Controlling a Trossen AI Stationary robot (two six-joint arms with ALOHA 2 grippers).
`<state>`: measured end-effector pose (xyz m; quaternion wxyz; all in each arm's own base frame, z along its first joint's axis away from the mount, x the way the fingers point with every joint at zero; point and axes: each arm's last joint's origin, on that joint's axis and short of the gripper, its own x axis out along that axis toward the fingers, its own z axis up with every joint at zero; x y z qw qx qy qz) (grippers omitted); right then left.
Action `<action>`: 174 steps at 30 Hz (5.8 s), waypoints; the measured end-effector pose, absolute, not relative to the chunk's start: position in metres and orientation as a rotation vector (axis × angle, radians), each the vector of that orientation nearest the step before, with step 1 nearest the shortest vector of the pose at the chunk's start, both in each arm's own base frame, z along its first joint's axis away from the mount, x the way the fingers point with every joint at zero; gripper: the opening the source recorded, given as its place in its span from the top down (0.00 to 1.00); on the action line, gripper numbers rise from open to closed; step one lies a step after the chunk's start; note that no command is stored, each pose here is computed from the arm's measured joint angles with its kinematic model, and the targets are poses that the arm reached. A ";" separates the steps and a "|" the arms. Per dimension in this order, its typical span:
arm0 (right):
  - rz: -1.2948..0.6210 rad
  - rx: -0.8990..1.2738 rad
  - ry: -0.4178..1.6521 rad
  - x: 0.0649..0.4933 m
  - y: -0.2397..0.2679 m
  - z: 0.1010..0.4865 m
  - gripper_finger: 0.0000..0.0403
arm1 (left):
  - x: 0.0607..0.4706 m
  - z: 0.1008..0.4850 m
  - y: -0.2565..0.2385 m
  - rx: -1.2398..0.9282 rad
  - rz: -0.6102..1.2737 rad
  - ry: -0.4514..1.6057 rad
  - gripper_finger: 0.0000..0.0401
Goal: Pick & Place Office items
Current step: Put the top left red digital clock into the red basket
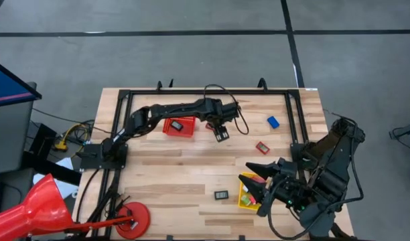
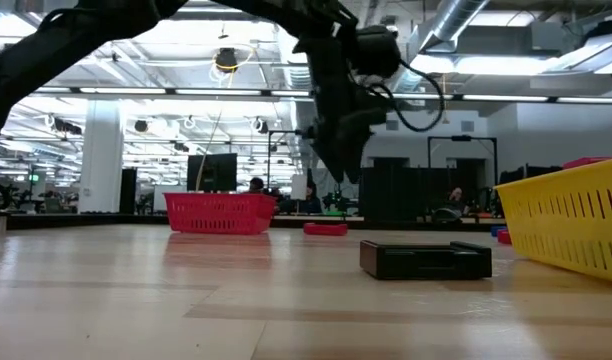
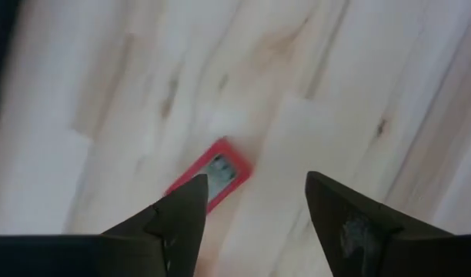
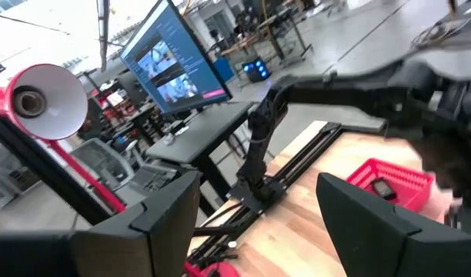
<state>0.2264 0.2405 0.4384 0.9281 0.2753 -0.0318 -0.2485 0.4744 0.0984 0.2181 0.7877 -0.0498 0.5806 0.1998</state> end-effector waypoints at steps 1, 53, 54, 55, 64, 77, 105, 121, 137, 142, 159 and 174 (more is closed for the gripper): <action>-0.518 0.554 -0.067 0.227 0.242 0.437 0.37 | 0.478 0.213 0.098 -0.116 0.435 1.239 0.46; -0.456 0.652 -0.104 0.210 0.269 0.436 0.37 | 0.484 0.148 0.139 -0.899 0.632 1.161 0.46; -0.455 0.653 -0.106 0.210 0.271 0.436 0.37 | 0.484 0.148 0.137 -0.886 0.655 1.165 0.46; -0.456 0.649 -0.108 0.210 0.273 0.434 0.37 | 0.484 0.149 0.136 -0.878 0.662 1.161 0.46; -0.477 0.631 -0.130 0.210 0.287 0.424 0.37 | 0.486 0.180 0.116 -0.807 0.651 1.097 0.48; -0.485 0.630 -0.141 0.208 0.288 0.425 0.37 | 0.468 0.179 0.127 -0.722 0.678 1.234 0.73; -0.461 0.617 -0.111 0.209 0.286 0.425 0.37 | 0.363 0.362 -0.021 -0.434 0.431 1.025 0.74; -0.729 0.643 0.442 0.284 0.131 0.393 0.37 | 0.225 0.333 -0.068 -0.652 0.508 0.628 0.74; -0.801 0.833 0.749 0.355 -0.072 0.265 0.40 | 0.213 0.322 -0.087 -0.654 0.396 0.488 0.74; -0.692 0.743 0.891 0.369 -0.093 0.215 0.42 | 0.209 0.322 -0.089 -0.640 0.391 0.493 0.74; -0.668 0.373 1.103 0.391 -0.100 0.168 0.41 | 0.200 0.332 -0.085 -0.684 0.365 0.461 0.74; -0.601 0.415 1.051 0.397 -0.107 0.165 0.41 | 0.200 0.338 -0.081 -0.772 0.341 0.432 0.74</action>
